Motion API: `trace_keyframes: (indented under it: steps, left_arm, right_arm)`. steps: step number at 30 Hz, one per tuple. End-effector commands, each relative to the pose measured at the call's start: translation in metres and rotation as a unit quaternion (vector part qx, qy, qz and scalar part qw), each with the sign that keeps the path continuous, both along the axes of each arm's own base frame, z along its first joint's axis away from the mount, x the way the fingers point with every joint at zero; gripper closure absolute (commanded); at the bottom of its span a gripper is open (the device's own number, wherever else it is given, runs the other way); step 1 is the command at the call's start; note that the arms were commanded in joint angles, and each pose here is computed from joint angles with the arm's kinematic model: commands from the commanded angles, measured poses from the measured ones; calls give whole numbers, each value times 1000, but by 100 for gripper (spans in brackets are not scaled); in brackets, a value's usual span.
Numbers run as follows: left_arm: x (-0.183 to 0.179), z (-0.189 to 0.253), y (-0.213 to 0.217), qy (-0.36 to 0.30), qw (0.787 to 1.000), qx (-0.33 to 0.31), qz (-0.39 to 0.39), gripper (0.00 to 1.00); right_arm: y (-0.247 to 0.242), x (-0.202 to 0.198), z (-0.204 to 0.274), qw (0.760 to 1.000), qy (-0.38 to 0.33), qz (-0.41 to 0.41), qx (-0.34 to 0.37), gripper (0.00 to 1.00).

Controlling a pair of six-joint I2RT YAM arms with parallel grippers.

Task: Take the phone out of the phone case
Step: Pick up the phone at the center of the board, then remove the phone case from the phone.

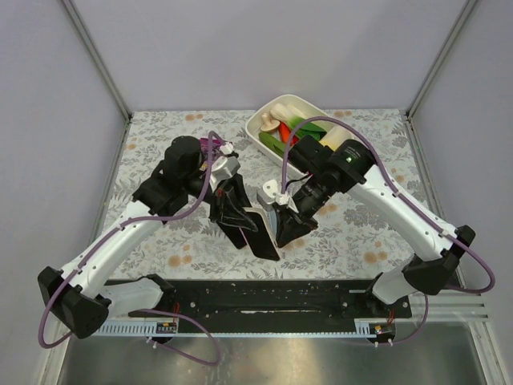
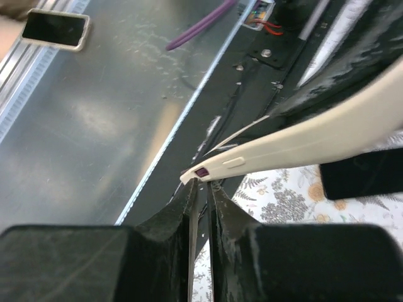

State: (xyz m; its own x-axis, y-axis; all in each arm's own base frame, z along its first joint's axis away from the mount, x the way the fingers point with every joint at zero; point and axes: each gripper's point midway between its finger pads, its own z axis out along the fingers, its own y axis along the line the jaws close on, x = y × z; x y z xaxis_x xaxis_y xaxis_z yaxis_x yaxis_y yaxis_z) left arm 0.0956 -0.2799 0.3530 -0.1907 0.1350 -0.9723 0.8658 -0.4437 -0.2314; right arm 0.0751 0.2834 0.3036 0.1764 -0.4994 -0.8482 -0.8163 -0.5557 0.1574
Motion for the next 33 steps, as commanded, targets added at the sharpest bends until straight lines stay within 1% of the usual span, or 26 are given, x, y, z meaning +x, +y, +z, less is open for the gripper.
trace_keyframes:
  steps: [1,2,4,5,6,7,8,11,13,15,17,21,23,25,26,27,28,31,33]
  left_arm:
    - [40,-15,3,-35,994,14,105,100]
    - [48,-14,7,-37,991,17,127,100]
    - [60,-10,15,-32,986,18,160,100]
    - [66,-5,20,-29,983,15,178,100]
    - [70,-1,22,-25,981,13,190,100]
    - [74,3,24,-31,978,10,204,100]
    - [79,6,25,-19,975,13,221,100]
    - [92,17,30,-5,966,6,260,100]
    - [98,26,32,13,960,-7,278,100]
    - [104,35,34,31,955,-18,296,100]
    - [108,45,36,41,949,-28,312,100]
    - [120,63,41,63,931,-43,356,100]
    - [130,71,45,74,921,-51,380,100]
    - [136,83,49,83,912,-65,397,100]
    - [140,87,50,94,907,-73,404,100]
    - [144,91,53,111,901,-79,411,100]
    - [146,95,54,114,899,-85,414,100]
    - [148,104,57,121,895,-102,418,100]
    - [146,109,56,125,896,-113,410,100]
  right_arm:
    - [13,10,40,994,-10,-81,70,81]
    - [16,19,39,991,-27,-107,76,77]
    - [16,30,41,986,-30,-155,60,66]
    - [17,36,40,983,-36,-172,58,58]
    - [17,42,41,979,-42,-192,60,53]
    - [19,47,44,974,-46,-211,68,52]
    - [19,52,46,969,-49,-230,71,52]
    - [20,67,51,956,-52,-278,74,39]
    - [23,83,55,942,-57,-321,81,37]
    - [24,104,55,923,-60,-373,77,36]
    - [23,123,57,906,-40,-415,79,36]
    - [23,149,60,886,28,-451,109,35]
    - [26,154,56,884,31,-450,124,35]
    - [30,157,52,887,40,-444,121,35]
    - [32,160,54,884,45,-448,128,35]
    - [6,126,109,875,18,-438,204,35]
    - [34,166,54,878,59,-454,137,35]
    - [38,171,53,878,100,-447,142,35]
    - [44,168,54,883,125,-426,153,35]
